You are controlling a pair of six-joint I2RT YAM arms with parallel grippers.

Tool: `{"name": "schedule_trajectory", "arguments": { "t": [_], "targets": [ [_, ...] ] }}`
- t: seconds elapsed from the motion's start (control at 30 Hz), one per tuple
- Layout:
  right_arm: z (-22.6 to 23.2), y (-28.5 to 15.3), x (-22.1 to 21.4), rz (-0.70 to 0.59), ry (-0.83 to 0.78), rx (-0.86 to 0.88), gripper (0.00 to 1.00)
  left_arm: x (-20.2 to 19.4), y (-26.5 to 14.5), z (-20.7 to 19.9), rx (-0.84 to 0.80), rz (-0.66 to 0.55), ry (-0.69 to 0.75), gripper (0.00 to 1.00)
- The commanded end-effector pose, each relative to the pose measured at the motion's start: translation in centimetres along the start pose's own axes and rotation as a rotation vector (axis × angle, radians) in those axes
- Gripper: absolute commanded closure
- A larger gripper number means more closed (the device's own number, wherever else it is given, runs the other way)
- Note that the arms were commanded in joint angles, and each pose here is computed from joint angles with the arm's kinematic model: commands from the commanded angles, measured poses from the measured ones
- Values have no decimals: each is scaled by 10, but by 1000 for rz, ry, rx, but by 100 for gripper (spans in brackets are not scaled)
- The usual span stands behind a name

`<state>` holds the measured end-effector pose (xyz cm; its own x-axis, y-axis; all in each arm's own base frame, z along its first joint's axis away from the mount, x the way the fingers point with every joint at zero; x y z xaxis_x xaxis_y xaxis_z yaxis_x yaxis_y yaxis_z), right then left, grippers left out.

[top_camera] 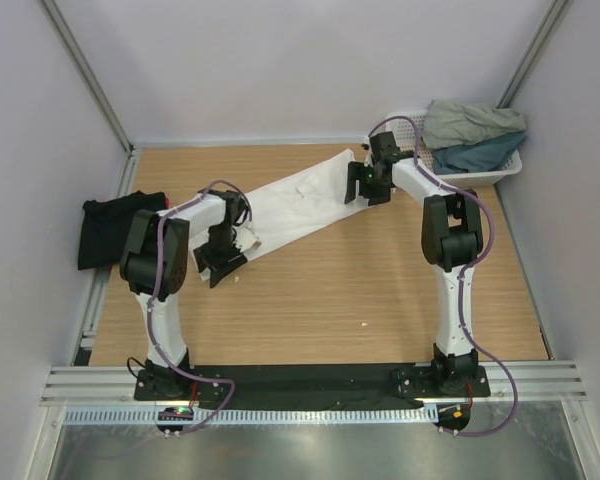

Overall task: Fold and stack the t-shirts
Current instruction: Fold the tshirt

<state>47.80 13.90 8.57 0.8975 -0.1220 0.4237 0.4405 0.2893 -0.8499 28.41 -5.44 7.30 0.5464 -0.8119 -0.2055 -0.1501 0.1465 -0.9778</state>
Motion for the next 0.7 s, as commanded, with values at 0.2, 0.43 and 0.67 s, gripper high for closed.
{"name": "schedule_trajectory", "arguments": {
  "t": [0.2, 0.43, 0.67],
  "targets": [
    [2, -5, 13, -52, -15, 5, 22, -10, 22, -1, -66, 16, -19, 57],
    [-1, -12, 14, -60, -28, -32, 22, -2, 12, -23, -119, 11, 7, 78],
    [-3, 4, 15, -43, -38, -22, 22, 24, -8, -74, -219, -14, 87, 93]
  ]
}}
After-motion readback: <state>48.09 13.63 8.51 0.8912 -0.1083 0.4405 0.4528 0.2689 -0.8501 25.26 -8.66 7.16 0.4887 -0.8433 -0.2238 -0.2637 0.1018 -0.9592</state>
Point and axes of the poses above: each gripper's point midway between its finger pads, its own y axis out along the fingers, its own z axis along the line the jaws close on, x = y × z, the point moved 6 cm from there along -y, back along the fingers, and after that the axes turned 5 degrees about y, right-handed, at the moved point
